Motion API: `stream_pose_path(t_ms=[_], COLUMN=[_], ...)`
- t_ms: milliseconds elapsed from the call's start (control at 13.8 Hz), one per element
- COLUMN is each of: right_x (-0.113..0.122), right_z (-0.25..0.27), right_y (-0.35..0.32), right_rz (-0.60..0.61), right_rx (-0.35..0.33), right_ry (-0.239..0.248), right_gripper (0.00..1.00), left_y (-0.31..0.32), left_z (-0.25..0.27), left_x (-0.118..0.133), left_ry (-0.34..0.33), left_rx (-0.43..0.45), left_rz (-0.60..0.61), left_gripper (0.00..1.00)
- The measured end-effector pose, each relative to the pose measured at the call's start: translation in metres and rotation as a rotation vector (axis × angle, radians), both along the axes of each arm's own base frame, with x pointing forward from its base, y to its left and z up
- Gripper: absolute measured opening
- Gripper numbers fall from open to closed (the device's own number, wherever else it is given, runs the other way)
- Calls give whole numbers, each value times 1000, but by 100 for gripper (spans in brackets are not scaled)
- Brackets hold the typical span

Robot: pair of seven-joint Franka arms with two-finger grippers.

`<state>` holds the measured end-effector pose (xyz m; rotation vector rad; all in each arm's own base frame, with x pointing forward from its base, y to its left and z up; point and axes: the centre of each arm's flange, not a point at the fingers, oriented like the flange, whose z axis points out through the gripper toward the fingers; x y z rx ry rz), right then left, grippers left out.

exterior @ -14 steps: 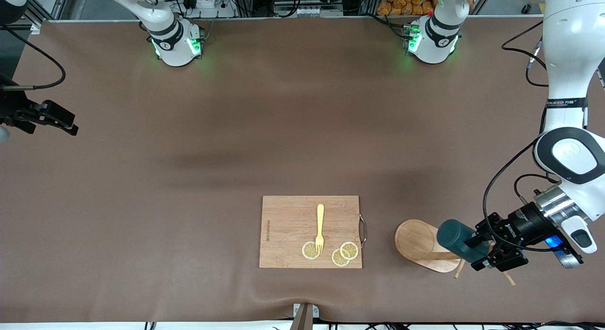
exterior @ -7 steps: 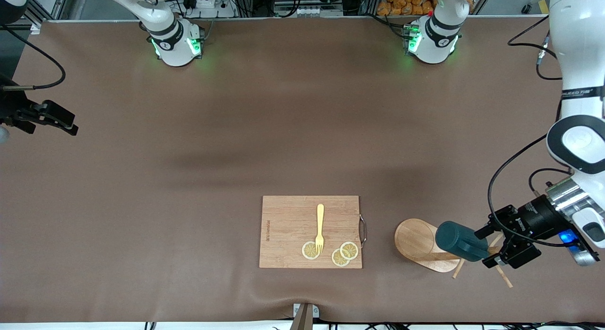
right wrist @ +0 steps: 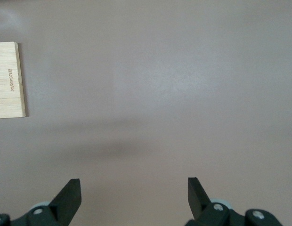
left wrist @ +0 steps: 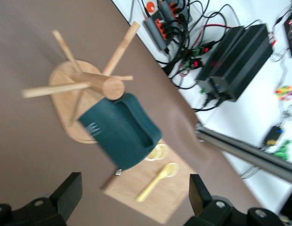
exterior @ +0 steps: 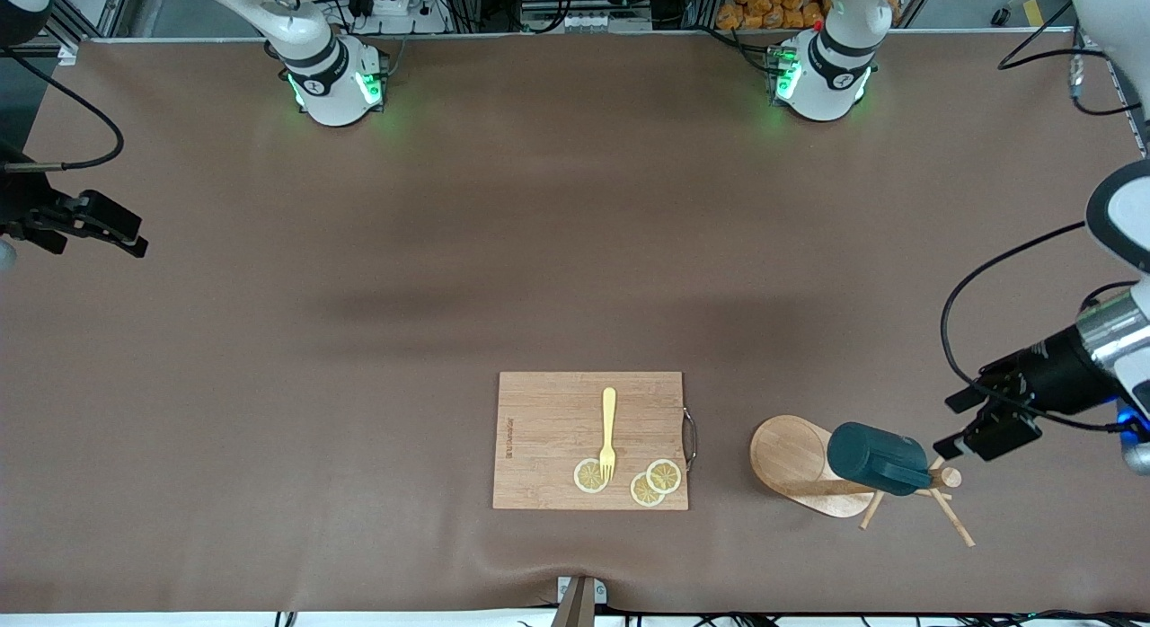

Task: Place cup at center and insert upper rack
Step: 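Open the left gripper and withdraw it up from the stand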

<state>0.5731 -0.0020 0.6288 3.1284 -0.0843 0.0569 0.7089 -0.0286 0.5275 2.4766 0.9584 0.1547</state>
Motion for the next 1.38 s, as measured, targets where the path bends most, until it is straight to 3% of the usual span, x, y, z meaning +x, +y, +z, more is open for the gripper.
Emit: stream_pose_path(t_ms=[362,507,1014,1376], right_x=[0,0,0,0], right_z=[0,0,0,0], right_y=[0,0,-8,-8], right_rz=[-1,-1,-15,-15], right_rx=[0,0,-1,-1], right_ry=[0,0,0,0], right_gripper=[100,100,100,100], left_y=[-30,-40,-30,-36], left_z=[53,66,93,106], left_x=[-50,-71,-148,-167], left_ry=[54,52,72,105], left_rx=[274,339,442,484], left_rz=[-249,-365,-658,-773], left_gripper=[100,100,100,100])
